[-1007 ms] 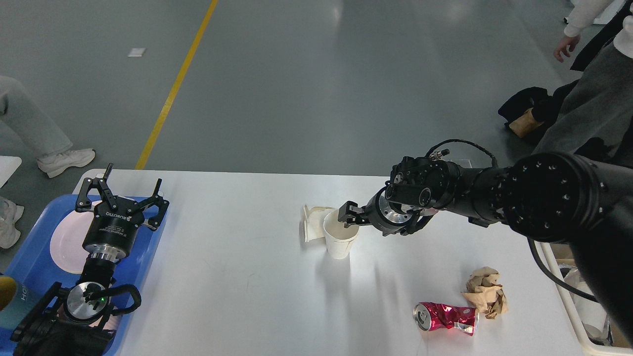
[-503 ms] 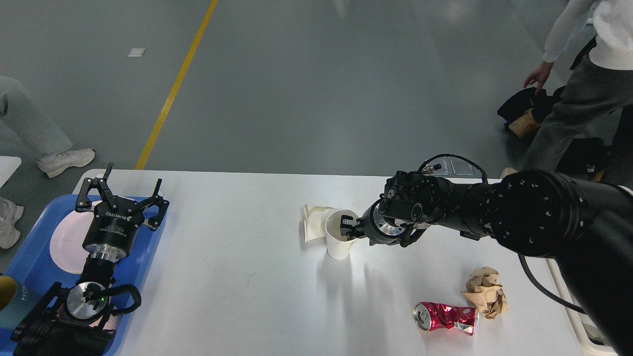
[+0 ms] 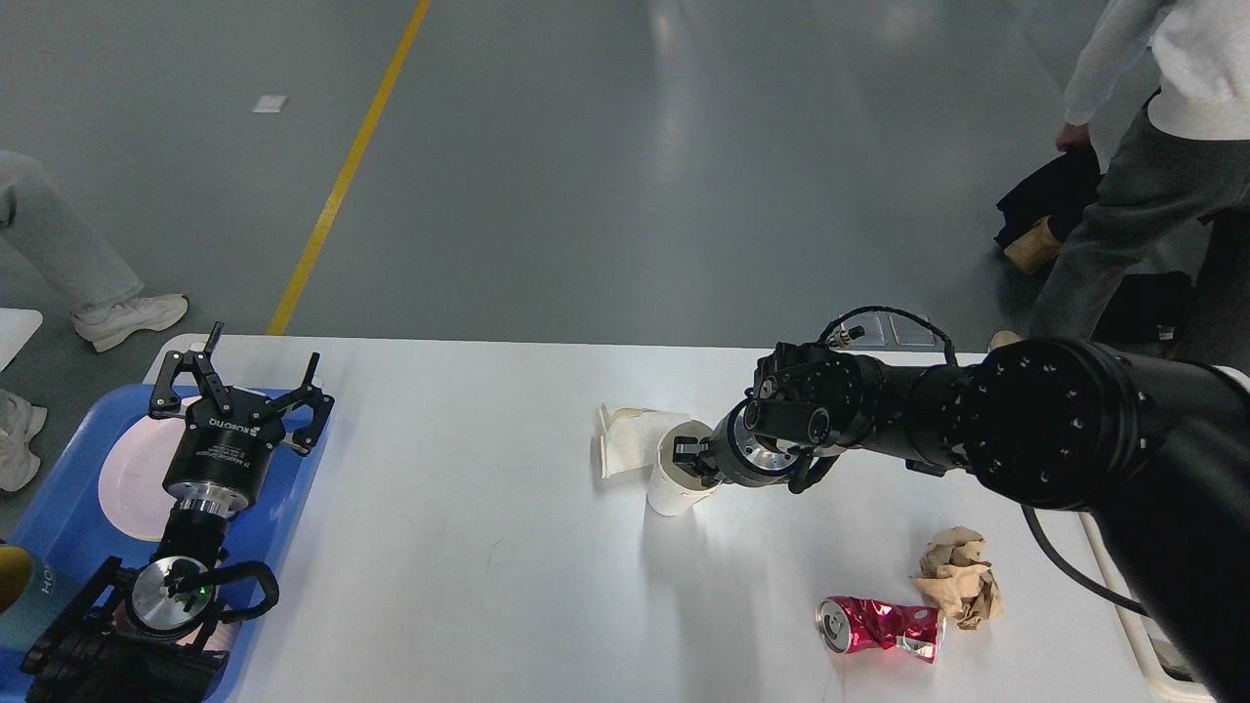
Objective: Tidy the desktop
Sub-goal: 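Grasp the white paper cup rim with the right gripper, then carry the white paper cup over the white bin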
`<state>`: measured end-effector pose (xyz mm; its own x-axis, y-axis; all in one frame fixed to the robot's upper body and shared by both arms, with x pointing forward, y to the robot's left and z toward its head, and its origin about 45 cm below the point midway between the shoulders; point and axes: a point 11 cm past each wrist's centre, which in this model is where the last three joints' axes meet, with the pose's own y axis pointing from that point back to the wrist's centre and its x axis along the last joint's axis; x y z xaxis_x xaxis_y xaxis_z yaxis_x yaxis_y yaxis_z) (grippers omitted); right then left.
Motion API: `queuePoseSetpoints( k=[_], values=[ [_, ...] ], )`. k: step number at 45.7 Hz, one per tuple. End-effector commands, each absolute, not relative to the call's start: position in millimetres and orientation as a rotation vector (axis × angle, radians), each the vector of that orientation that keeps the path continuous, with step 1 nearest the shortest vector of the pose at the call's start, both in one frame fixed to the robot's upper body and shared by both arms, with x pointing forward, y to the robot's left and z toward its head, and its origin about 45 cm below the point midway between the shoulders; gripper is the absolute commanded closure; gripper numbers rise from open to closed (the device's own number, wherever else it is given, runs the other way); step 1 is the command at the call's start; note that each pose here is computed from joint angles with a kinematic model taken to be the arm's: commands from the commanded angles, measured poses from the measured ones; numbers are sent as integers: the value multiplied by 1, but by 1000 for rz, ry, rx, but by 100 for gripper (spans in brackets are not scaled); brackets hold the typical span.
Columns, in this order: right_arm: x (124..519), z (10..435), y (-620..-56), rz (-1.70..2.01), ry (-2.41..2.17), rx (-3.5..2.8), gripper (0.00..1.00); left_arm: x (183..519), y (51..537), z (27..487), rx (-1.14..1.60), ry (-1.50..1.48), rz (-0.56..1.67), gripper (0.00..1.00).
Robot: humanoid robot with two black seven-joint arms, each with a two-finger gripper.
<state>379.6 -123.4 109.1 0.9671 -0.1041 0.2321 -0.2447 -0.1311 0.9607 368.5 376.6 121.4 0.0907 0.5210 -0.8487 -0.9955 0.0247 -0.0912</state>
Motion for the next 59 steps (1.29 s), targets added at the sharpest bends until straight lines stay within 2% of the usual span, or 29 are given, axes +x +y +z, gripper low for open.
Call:
queuePoseSetpoints(
  k=[1,17,30,45,51,59],
  values=[
    [377,108,-123,116,-266,1703,100,368,377,121,-842,733,1352,4],
    [378,115,-131,99,-257,1681,100,368,377,121,-842,733,1352,4],
    [380,213,-185,93,-267,1611,100,368,377,121,-842,733,1352,4],
    [343,342,-243,49,-168,1423,100,368,377,121,-841,734,1354,4],
    [329,365,-250,12,-164,1505,100,368,376,121,-841,734,1352,4],
    [323,374,-263,0,-165,1570,100,368,377,121,-841,734,1354,4]
  ],
)
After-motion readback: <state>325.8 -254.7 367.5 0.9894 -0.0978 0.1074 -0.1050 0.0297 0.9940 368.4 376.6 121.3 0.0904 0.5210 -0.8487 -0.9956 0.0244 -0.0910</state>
